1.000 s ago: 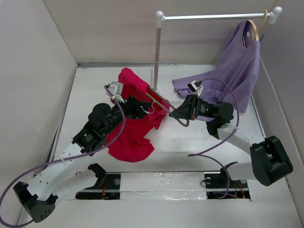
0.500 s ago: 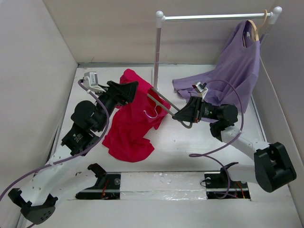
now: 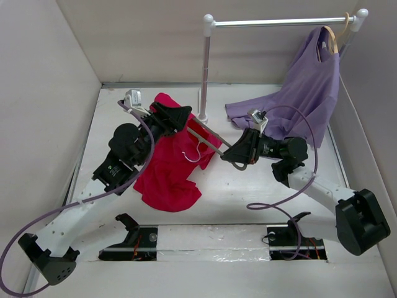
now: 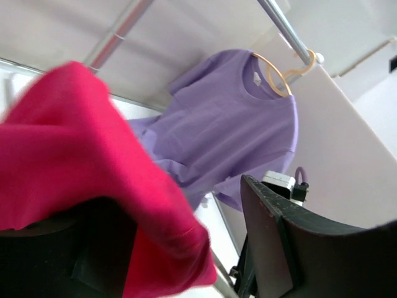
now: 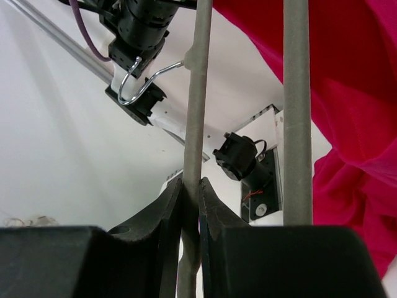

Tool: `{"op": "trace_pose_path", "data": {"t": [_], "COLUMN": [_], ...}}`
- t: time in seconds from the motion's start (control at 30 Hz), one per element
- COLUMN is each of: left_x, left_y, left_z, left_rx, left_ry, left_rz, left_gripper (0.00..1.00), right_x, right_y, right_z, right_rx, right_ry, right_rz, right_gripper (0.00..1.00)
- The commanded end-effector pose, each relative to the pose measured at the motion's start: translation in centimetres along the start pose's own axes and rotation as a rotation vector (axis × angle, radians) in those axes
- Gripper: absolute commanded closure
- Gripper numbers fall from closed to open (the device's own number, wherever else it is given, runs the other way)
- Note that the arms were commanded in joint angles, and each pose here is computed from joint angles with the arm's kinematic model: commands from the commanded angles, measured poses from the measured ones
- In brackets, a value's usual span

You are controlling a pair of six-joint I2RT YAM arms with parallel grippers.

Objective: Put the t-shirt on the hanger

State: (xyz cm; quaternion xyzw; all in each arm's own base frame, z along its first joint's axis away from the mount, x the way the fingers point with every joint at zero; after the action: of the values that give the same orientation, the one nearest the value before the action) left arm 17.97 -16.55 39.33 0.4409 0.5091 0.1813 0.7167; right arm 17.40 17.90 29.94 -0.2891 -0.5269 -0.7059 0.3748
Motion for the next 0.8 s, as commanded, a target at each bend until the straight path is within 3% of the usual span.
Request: {"op": "trace_pose_path", "data": {"t": [0.0, 0.27, 0.4, 0.63, 0.77], "left_x": [-1.5, -1.0, -0.8, -1.3, -1.1], "left_y": [0.4, -1.0, -1.5, -2.3, -2.9], "left_z": [0.6, 0.2, 0.2, 0.8, 1.2], "left_rx": [-0.033, 0.013, 0.033, 0.089, 0.105], "left_ry": [-0.138, -0.166, -0.165, -0.225, -0.227], "left_rz": [-0.067, -0.100, -0.103, -0.113, -0.117], "left_gripper": [0.41, 0.81, 0.87, 0.90, 0.78], "right_x": [2.5, 1.8, 1.2, 0.0, -0.4], "right_y": [1.2, 1.8, 2.3, 2.8, 2.7], "right_z": [1.5, 1.8, 2.3, 3.4, 3.6], "right_rx": [-0.046, -0.080, -0.086, -0.073, -0.068], "right_ry": [0.056, 0.033, 0.050, 0.081, 0.083], "right_rz": [-0.215, -0.210, -0.204, -0.184, -0.171], "right_gripper": [1.00, 1.00, 1.00, 1.00, 1.00]}}
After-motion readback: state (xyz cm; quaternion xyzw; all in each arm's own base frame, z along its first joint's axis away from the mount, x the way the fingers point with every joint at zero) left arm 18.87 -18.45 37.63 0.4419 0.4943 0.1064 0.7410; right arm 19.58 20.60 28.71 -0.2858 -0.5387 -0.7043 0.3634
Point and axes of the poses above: each gripper's point midway between its finger pads, its own z axis out along the fingers, its own x axis along the line the jaws close on, y = z × x, the point moved 10 cm from there along -z, back along the fingers, and after that the axes turned 11 degrees about z, right-handed, at the moved point
